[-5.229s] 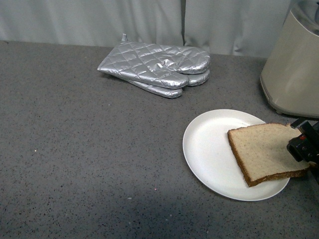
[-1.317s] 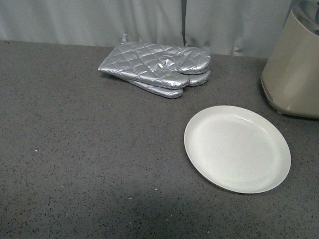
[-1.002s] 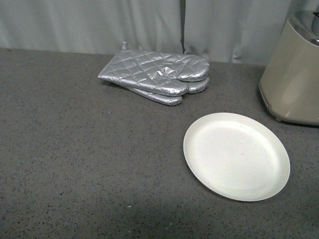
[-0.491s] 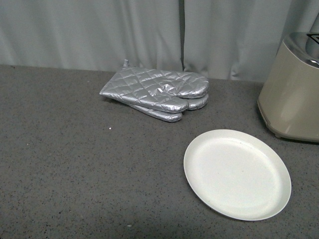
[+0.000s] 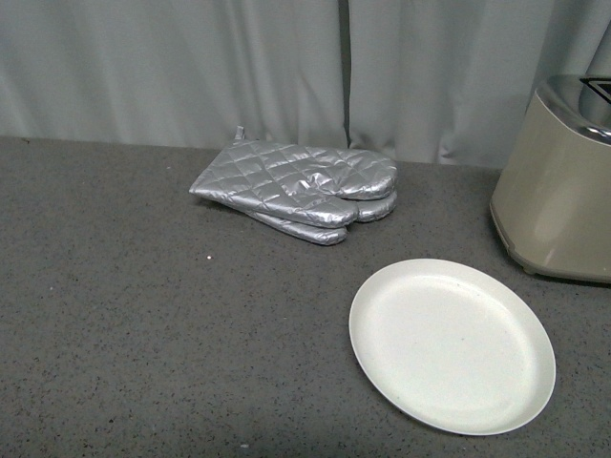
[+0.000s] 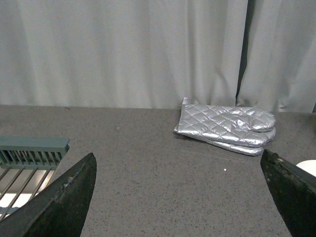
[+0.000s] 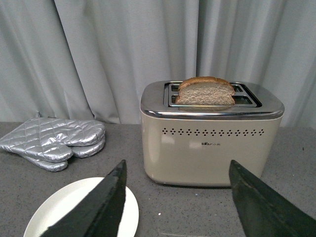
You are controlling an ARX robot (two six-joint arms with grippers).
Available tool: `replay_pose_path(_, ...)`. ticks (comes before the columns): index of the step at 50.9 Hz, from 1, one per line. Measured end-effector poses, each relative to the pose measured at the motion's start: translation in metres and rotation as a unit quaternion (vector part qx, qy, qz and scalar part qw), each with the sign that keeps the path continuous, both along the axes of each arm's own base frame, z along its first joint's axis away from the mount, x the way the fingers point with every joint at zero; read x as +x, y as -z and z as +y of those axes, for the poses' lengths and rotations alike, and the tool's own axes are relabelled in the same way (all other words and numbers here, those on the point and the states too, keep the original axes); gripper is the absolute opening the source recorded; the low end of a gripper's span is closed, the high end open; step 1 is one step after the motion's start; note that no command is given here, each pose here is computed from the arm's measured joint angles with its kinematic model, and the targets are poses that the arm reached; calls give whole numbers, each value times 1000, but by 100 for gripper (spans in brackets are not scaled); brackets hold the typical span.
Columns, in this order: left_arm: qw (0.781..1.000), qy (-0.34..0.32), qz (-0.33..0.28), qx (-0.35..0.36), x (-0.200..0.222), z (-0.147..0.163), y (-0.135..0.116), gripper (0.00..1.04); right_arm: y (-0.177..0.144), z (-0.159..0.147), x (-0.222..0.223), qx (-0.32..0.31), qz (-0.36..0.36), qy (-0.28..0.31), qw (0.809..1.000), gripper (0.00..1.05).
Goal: Put bread into toaster
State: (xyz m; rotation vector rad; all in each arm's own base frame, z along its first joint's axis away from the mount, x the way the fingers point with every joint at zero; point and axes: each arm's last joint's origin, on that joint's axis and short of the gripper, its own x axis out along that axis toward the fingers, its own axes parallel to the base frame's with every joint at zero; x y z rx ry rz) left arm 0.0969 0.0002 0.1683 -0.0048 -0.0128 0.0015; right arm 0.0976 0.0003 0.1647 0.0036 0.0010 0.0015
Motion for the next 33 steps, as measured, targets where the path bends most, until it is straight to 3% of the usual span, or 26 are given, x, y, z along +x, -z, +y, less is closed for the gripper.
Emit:
replay_pose_path(4,1000,0,0,0,0,0,0,98,0,0,0,0,0,0,1000,77)
replay_pose_path(12,1000,0,0,0,0,0,0,98,0,0,0,0,0,0,1000,97)
replay_pose_path(33,1000,0,0,0,0,0,0,98,0,0,0,0,0,0,1000,95)
